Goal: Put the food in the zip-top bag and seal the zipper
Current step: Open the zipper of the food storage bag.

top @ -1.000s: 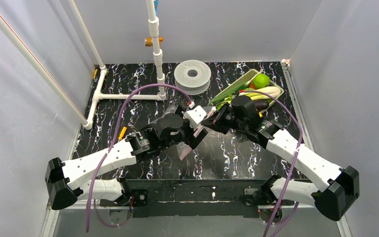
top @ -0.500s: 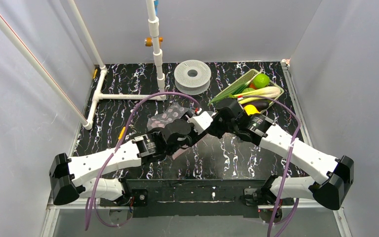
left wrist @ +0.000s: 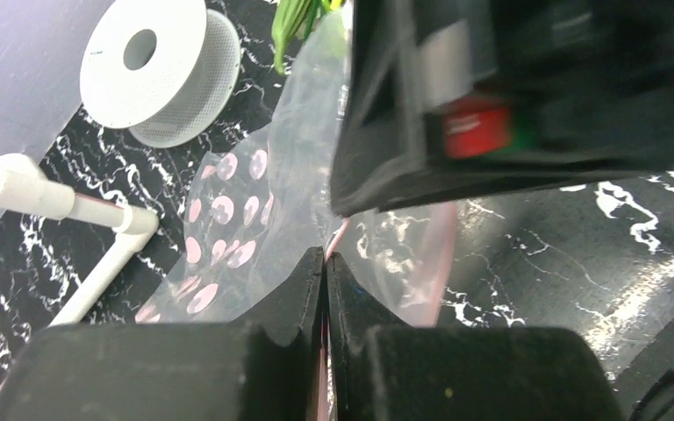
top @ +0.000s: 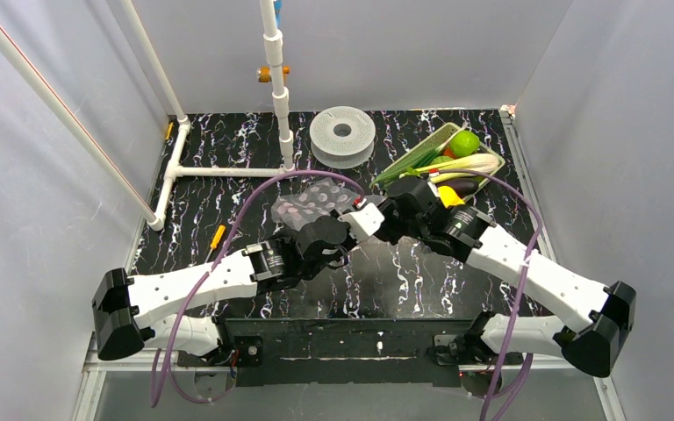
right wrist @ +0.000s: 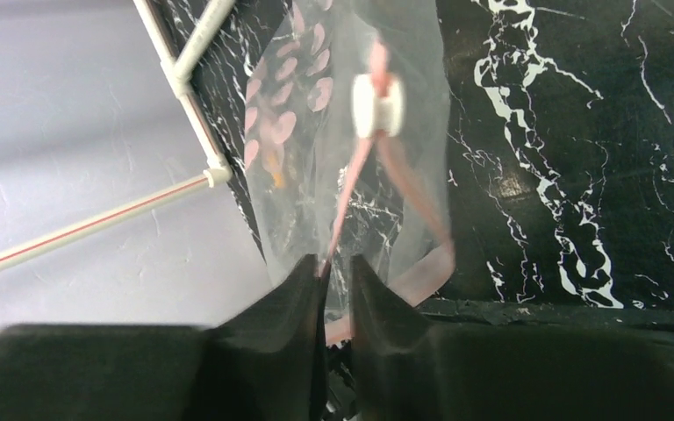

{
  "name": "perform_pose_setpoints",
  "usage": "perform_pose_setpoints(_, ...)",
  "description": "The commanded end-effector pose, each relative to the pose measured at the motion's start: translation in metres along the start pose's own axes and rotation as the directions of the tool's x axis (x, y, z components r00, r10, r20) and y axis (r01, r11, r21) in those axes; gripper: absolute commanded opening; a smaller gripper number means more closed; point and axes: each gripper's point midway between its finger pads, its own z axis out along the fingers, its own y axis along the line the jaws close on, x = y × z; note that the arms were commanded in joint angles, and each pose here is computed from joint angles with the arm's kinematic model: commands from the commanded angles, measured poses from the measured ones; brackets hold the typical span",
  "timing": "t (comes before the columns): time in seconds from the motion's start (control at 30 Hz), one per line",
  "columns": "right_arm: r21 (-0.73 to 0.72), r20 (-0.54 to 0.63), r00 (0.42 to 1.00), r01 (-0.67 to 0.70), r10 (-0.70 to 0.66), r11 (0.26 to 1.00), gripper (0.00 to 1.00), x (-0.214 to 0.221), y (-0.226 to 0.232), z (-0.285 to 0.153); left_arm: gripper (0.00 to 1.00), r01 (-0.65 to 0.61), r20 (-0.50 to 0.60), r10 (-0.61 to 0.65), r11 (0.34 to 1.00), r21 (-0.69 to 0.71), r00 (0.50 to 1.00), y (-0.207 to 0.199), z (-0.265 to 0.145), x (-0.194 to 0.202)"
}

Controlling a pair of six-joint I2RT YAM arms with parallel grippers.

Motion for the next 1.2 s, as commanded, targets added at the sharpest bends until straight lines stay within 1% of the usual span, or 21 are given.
perform_pose_setpoints(0.0, -0.119, 0.098, 0.982, 0.175, -0.164, 0.977, 0.45, -0.017, 0.010, -0.022, 0.00, 0.014, -0.012, -0.015, 0.996, -0.091, 1.000, 0.020, -0.005, 0.002)
perform_pose_setpoints(0.03, -0.138, 0.118, 0.964, 0.254, -0.238, 0.957, 0.59, -0.019, 0.009, -0.024, 0.00, 0.024, -0.007, -0.025, 0.995, -0.095, 1.000, 0.021, -0.005, 0.001)
perform_pose_setpoints(0.07, -0.144, 0.137, 0.944, 0.320, -0.301, 0.936, 0.70, -0.022, 0.005, -0.028, 0.00, 0.033, -0.003, -0.033, 0.994, -0.103, 0.999, 0.022, -0.007, 0.001)
perform_pose_setpoints(0.1, -0.157, 0.158, 0.915, 0.394, -0.371, 0.906, 0.78, -0.024, 0.003, -0.034, 0.00, 0.042, 0.002, -0.042, 0.993, -0.108, 0.999, 0.024, -0.008, 0.000)
perform_pose_setpoints(0.13, -0.171, 0.174, 0.887, 0.456, -0.429, 0.873, 0.82, -0.025, 0.000, -0.039, 0.00, 0.054, 0.008, -0.053, 0.992, -0.118, 0.999, 0.026, -0.009, -0.001)
perform_pose_setpoints(0.2, -0.175, 0.206, 0.831, 0.550, -0.516, 0.817, 0.86, -0.029, -0.014, -0.048, 0.00, 0.083, 0.018, -0.081, 0.987, -0.139, 0.997, 0.030, -0.012, -0.003)
perform_pose_setpoints(0.3, -0.227, 0.254, 0.775, 0.629, -0.578, 0.743, 0.91, -0.030, -0.024, -0.061, 0.00, 0.132, 0.028, -0.130, 0.982, -0.136, 0.991, 0.031, -0.016, -0.006)
perform_pose_setpoints(0.4, -0.283, 0.236, 0.761, 0.649, -0.604, 0.706, 0.90, -0.017, -0.028, -0.054, 0.00, 0.185, 0.044, -0.181, 0.978, -0.095, 0.982, 0.026, -0.021, -0.012)
perform_pose_setpoints(0.47, -0.348, 0.230, 0.764, 0.644, -0.603, 0.682, 0.88, -0.007, -0.018, -0.047, 0.00, 0.214, 0.053, -0.210, 0.974, -0.081, 0.976, 0.024, -0.022, -0.013)
perform_pose_setpoints(0.57, -0.394, 0.216, 0.761, 0.642, -0.612, 0.658, 0.84, 0.005, -0.005, -0.033, 0.00, 0.220, 0.049, -0.217, 0.972, -0.085, 0.975, 0.024, -0.022, -0.011)
perform_pose_setpoints(0.63, -0.397, 0.199, 0.760, 0.639, -0.618, 0.659, 0.80, 0.009, 0.003, -0.023, 0.00, 0.216, 0.046, -0.213, 0.972, -0.092, 0.976, 0.024, -0.021, -0.010)
perform_pose_setpoints(0.73, -0.350, 0.177, 0.774, 0.627, -0.608, 0.696, 0.76, 0.007, 0.013, -0.010, 0.00, 0.215, 0.053, -0.211, 0.972, -0.097, 0.976, 0.026, -0.022, -0.011)
perform_pose_setpoints(0.8, -0.285, 0.176, 0.796, 0.604, -0.579, 0.744, 0.73, -0.001, 0.014, 0.000, 0.00, 0.214, 0.055, -0.209, 0.972, -0.101, 0.976, 0.026, -0.021, -0.011)
perform_pose_setpoints(0.83, -0.248, 0.176, 0.817, 0.576, -0.549, 0.779, 0.63, -0.005, 0.014, 0.005, 0.00, 0.211, 0.058, -0.206, 0.972, -0.104, 0.977, 0.027, -0.022, -0.012)
perform_pose_setpoints(0.87, -0.222, 0.180, 0.820, 0.573, -0.544, 0.789, 0.56, -0.009, 0.015, 0.006, 0.00, 0.213, 0.060, -0.207, 0.972, -0.105, 0.976, 0.028, -0.022, -0.012)
perform_pose_setpoints(0.97, -0.215, 0.188, 0.818, 0.575, -0.544, 0.789, 0.54, -0.010, 0.026, 0.006, 0.00, 0.220, 0.070, -0.213, 0.970, -0.107, 0.974, 0.030, -0.024, -0.013)
perform_pose_setpoints(1.03, -0.181, 0.189, 0.814, 0.579, -0.549, 0.795, 0.48, -0.014, 0.024, 0.009, 0.00, 0.217, 0.067, -0.211, 0.969, -0.114, 0.975, 0.030, -0.023, -0.012)
perform_pose_setpoints(1.07, -0.167, 0.181, 0.804, 0.592, -0.566, 0.788, 0.31, -0.013, 0.022, 0.010, 0.00, 0.214, 0.063, -0.207, 0.969, -0.122, 0.976, 0.031, -0.023, -0.012)
perform_pose_setpoints(1.1, -0.173, 0.180, 0.784, 0.619, -0.594, 0.766, 0.05, -0.010, 0.025, 0.007, 0.00, 0.213, 0.062, -0.206, 0.968, -0.135, 0.977, 0.033, -0.023, -0.011)
perform_pose_setpoints(1.13, -0.174, 0.183, 0.781, 0.624, -0.598, 0.762, 0.01, -0.010, 0.026, 0.006, 0.00, 0.212, 0.061, -0.205, 0.967, -0.140, 0.977, 0.034, -0.022, -0.011)
perform_pose_setpoints(1.17, -0.176, 0.185, 0.779, 0.627, -0.600, 0.759, 0.01, -0.010, 0.027, 0.004, 0.00, 0.211, 0.060, -0.204, 0.967, -0.146, 0.977, 0.034, -0.022, -0.010)
